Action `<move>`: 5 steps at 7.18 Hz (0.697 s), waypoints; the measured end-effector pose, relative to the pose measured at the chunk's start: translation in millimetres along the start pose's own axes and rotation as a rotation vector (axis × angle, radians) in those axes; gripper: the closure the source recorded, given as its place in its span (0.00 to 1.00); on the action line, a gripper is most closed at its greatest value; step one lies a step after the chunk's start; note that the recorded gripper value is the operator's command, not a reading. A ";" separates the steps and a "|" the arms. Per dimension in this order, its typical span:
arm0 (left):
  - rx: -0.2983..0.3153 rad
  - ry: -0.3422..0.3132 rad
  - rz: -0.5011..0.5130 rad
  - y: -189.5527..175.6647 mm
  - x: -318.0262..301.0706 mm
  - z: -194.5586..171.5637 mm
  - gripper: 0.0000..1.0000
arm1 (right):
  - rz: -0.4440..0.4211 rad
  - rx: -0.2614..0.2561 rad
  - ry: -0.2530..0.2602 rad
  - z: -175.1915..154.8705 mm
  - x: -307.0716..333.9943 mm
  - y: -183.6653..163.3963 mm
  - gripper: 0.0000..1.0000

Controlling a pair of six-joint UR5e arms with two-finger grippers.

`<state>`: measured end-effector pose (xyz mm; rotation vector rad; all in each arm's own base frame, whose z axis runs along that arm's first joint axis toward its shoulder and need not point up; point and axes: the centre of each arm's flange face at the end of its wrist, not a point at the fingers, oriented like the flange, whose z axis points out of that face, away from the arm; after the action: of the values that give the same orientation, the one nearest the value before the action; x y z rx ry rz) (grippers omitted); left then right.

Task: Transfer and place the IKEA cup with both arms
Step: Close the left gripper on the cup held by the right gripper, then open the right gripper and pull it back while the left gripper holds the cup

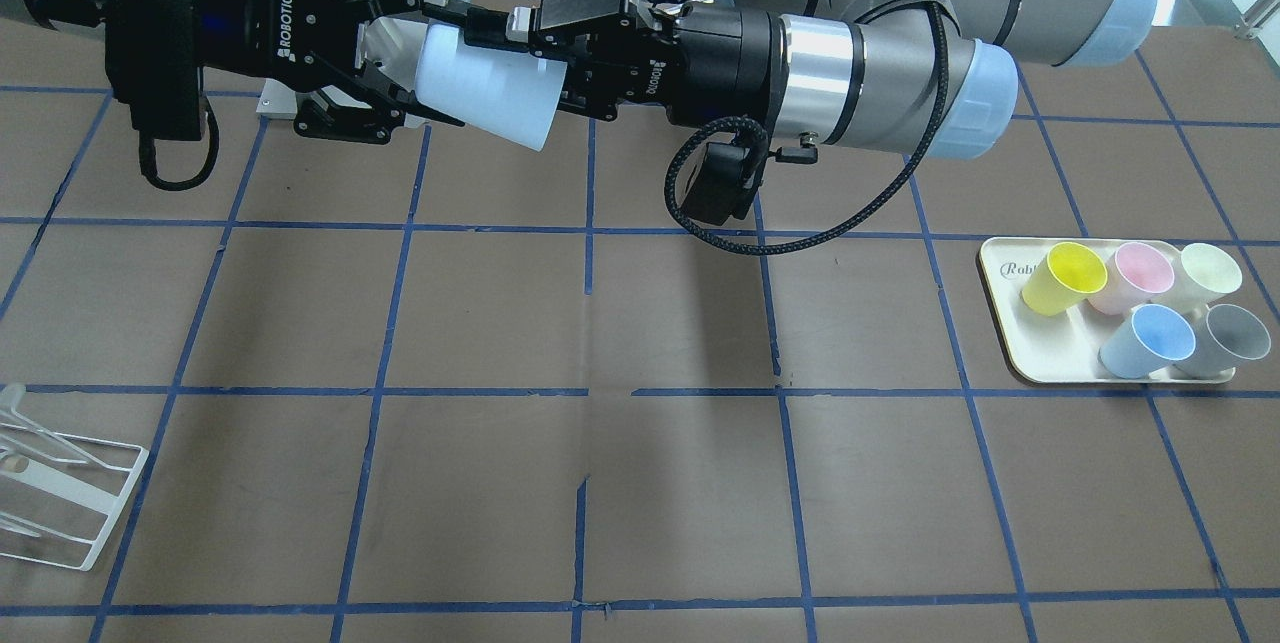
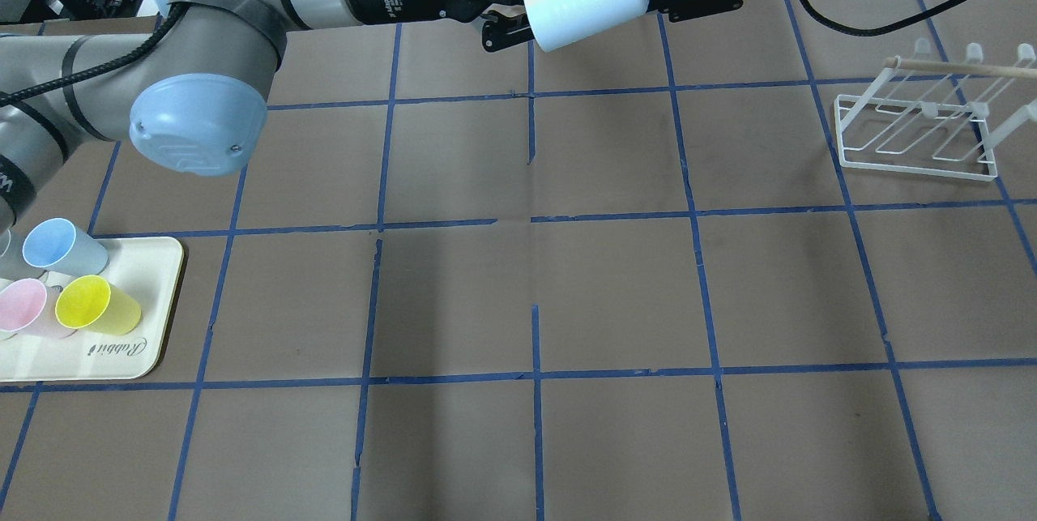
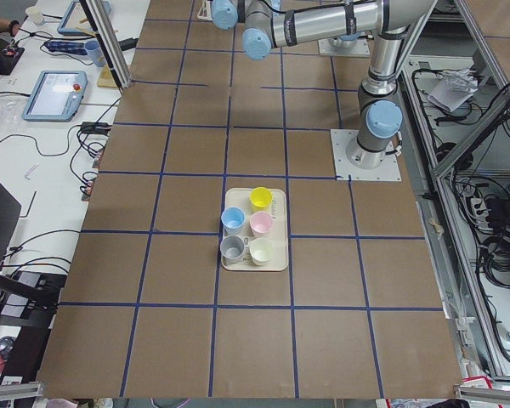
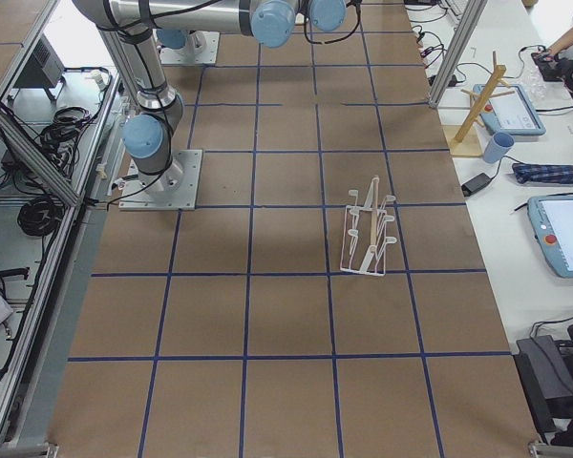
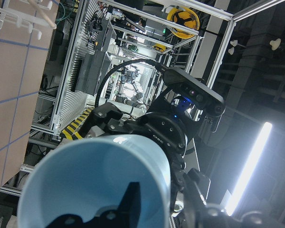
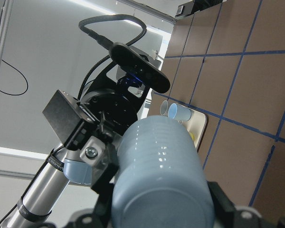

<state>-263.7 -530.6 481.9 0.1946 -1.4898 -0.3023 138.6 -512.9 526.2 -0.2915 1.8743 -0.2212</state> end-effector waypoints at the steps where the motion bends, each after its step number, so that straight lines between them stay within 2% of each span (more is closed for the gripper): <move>1: 0.000 0.000 -0.003 0.3 0.5 -0.1 0.81 | -0.005 -0.003 0.008 -1.6 -3.8 2.4 0.48; 2: 0.001 -0.001 -0.005 0.5 1.0 -0.3 0.80 | -0.009 -0.004 0.012 -2.3 -6.5 4.1 0.15; 3: 0.001 -0.001 -0.011 0.5 1.4 -0.4 0.80 | -0.009 -0.005 0.014 -2.6 -8.1 5.1 0.00; 5: 0.000 -0.002 -0.023 1.0 2.9 -0.4 0.81 | -0.014 -0.016 0.030 -3.2 -12.7 8.0 0.00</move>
<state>-263.0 -530.6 484.9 0.2121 -1.4900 -0.3212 138.6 -501.4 536.4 -0.3143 1.9049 -0.2217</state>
